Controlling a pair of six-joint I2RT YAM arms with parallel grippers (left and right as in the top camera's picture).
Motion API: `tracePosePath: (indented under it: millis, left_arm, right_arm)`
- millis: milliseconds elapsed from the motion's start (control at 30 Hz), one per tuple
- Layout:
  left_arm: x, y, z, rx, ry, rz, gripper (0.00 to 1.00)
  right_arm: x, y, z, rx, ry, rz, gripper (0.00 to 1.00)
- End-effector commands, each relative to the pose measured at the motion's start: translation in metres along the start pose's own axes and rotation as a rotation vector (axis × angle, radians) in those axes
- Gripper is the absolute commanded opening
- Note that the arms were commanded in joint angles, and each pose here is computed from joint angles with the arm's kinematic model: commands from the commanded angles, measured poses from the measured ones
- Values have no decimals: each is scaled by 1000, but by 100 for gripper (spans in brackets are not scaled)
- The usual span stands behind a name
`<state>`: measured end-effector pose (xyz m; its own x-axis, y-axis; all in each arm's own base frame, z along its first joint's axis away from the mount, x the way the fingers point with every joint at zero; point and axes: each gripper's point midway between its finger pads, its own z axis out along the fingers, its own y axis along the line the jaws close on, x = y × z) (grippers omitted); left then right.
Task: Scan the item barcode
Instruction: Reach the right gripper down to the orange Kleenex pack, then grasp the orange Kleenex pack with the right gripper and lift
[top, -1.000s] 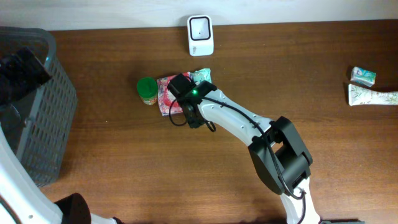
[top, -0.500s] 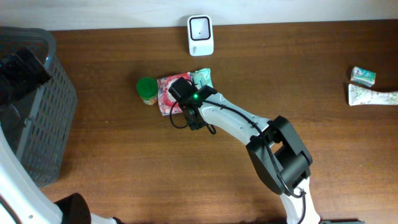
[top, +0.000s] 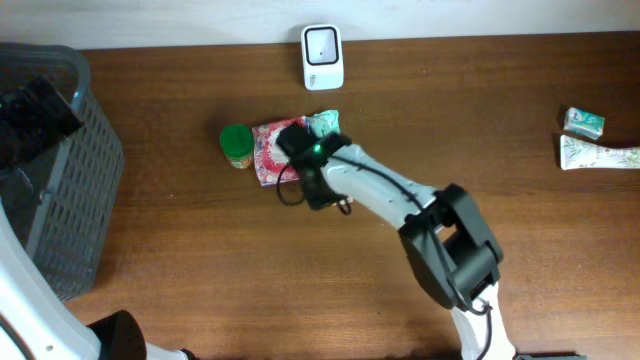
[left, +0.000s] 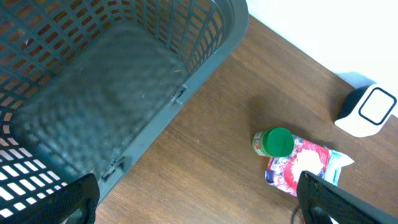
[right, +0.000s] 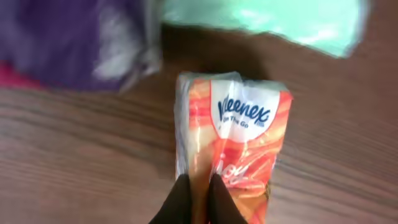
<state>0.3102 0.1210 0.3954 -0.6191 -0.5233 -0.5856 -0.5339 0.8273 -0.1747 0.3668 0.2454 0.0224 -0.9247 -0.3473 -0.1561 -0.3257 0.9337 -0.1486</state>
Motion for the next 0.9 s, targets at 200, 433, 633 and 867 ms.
tracePosePath:
  millis: [200, 433, 633, 867]
  left_arm:
    - [0, 1, -3, 2, -5, -13, 99]
    - [0, 1, -3, 2, -5, -13, 99]
    - [0, 1, -3, 2, -5, -13, 99]
    - [0, 1, -3, 2, -5, -13, 99]
  right_arm:
    - [10, -17, -77, -1035, 170, 139, 4]
    - [46, -102, 4, -822, 242, 450, 28]
    - [32, -158, -43, -557, 242, 315, 77]
    - [21, -117, -32, -399, 213, 119, 99]
